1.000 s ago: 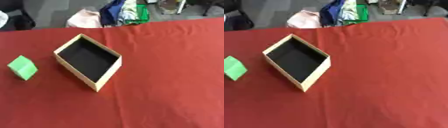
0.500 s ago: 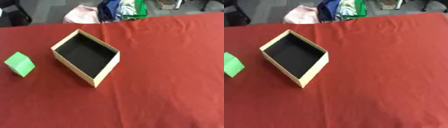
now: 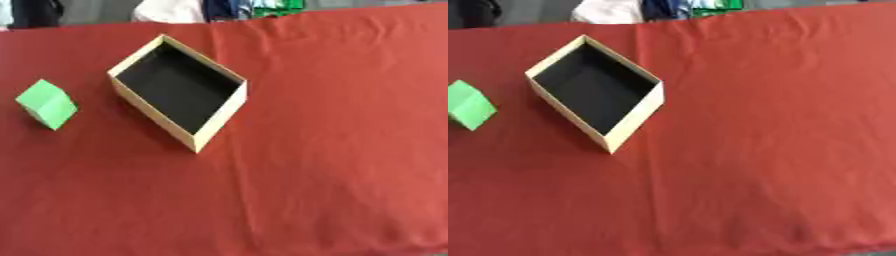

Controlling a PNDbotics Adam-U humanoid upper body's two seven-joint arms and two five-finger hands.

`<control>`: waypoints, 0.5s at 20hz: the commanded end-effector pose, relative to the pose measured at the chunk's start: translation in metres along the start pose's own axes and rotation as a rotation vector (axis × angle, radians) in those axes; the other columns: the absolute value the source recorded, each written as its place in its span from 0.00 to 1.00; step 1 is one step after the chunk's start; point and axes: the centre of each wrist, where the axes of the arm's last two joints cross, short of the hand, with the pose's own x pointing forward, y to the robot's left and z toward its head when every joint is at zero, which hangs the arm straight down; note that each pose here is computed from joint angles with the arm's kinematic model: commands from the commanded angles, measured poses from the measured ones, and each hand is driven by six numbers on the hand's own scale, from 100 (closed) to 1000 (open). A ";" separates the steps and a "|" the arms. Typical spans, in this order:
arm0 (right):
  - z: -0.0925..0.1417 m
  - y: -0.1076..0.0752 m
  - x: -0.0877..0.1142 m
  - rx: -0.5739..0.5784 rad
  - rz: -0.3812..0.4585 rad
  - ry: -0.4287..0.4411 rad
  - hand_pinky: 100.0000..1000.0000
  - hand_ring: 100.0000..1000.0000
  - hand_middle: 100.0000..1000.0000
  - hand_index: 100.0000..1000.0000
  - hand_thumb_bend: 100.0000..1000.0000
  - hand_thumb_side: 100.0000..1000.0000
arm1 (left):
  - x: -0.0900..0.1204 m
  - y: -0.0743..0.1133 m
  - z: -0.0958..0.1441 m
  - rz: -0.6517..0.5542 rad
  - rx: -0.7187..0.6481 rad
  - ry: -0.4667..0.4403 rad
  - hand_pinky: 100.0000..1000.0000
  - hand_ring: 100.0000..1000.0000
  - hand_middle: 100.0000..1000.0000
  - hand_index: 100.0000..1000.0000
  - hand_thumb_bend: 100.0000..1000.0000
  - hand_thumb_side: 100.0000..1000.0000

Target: Pick up objects on the table and place them in the box.

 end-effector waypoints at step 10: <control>-0.004 -0.006 0.003 -0.021 0.013 -0.020 0.79 0.77 0.79 0.79 0.00 0.12 | 0.004 0.019 -0.007 -0.116 -0.066 -0.062 0.77 0.72 0.74 0.87 0.12 0.00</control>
